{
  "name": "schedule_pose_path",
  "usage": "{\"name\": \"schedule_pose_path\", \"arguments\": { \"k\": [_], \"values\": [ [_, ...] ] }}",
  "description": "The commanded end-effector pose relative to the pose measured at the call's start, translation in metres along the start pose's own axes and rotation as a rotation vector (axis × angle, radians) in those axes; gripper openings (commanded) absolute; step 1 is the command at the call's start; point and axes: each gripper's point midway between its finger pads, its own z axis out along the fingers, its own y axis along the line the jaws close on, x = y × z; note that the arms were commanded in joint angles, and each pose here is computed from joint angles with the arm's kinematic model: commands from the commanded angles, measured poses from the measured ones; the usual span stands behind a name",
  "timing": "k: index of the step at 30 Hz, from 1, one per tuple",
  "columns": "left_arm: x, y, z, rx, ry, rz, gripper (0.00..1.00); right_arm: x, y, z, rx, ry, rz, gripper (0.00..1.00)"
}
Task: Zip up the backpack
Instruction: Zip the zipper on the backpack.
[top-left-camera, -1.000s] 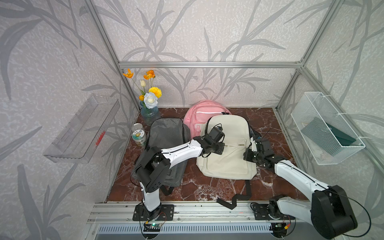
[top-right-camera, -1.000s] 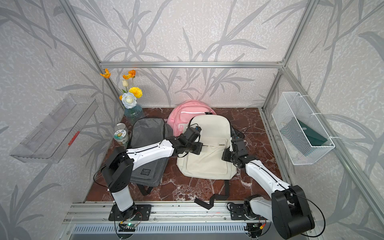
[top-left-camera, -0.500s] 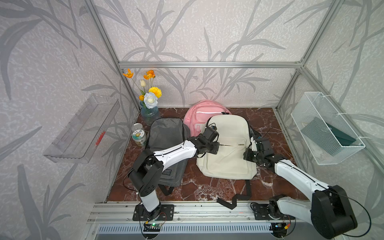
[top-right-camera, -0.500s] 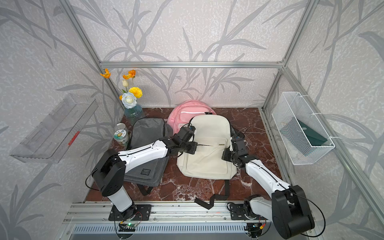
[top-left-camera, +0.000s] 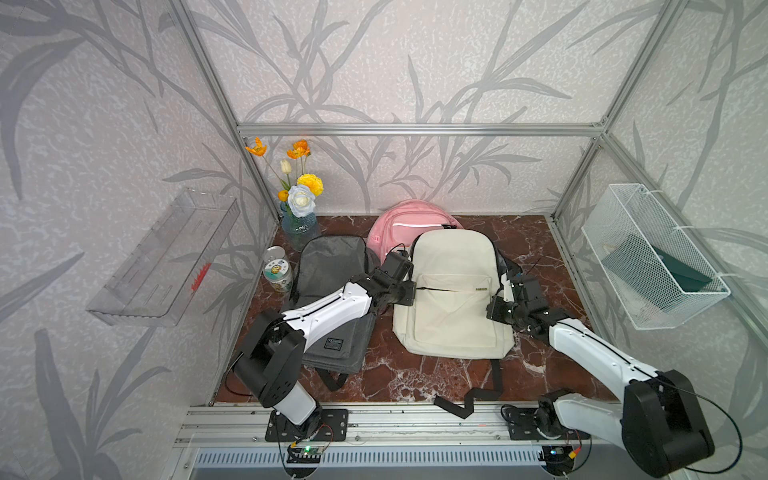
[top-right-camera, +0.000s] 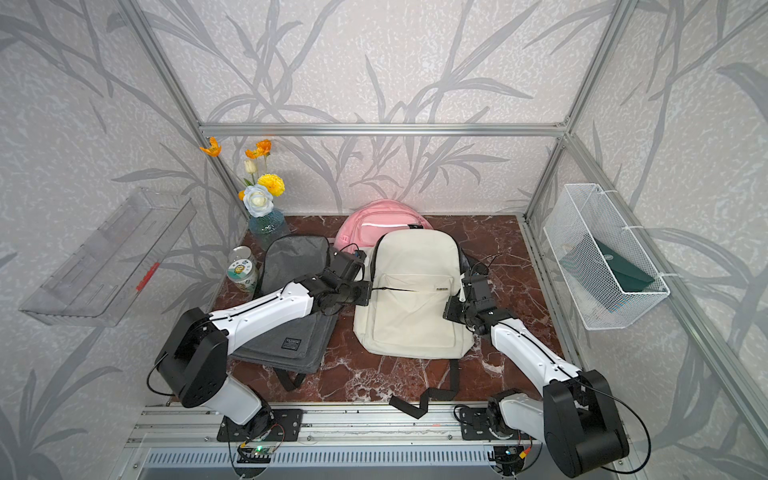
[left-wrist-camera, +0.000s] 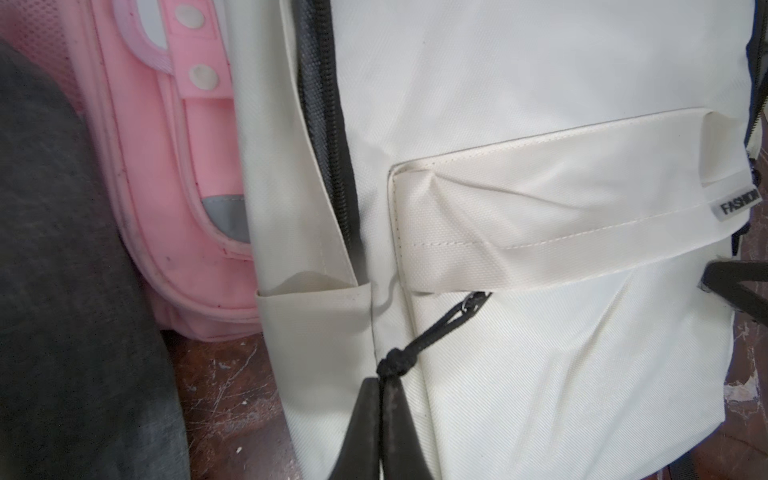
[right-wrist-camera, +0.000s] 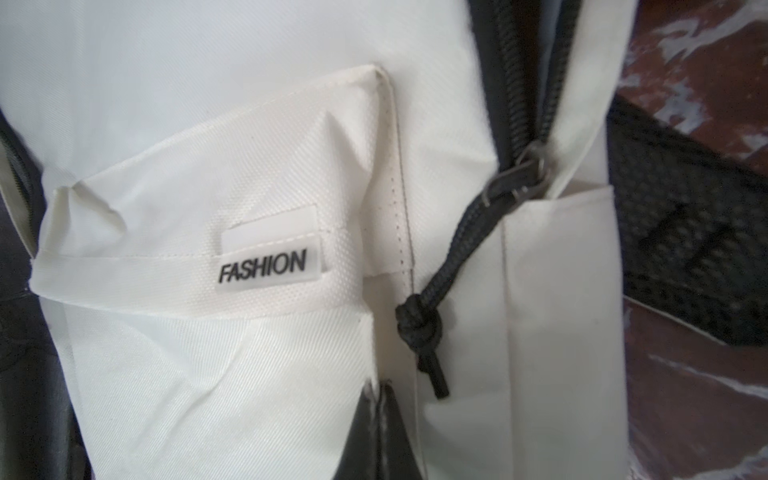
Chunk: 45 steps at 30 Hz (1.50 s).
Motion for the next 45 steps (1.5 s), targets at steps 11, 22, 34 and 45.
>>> {"name": "schedule_pose_path", "arguments": {
  "k": [11, 22, 34, 45],
  "values": [
    [-0.012, 0.044, -0.009, -0.123, -0.007, -0.096, 0.00, -0.014, -0.007, -0.010, 0.057, -0.047, 0.029, 0.00],
    [-0.101, 0.010, 0.005, -0.037, -0.083, -0.086, 0.00, -0.023, 0.031, -0.028, -0.032, -0.103, 0.007, 0.00],
    [-0.147, 0.012, 0.024, -0.065, -0.049, -0.049, 0.00, -0.010, 0.016, -0.035, 0.088, -0.196, 0.109, 0.00],
    [-0.158, 0.035, 0.025, -0.028, -0.096, -0.129, 0.00, -0.002, 0.043, -0.019, -0.001, -0.140, 0.080, 0.00]
  ]
}}
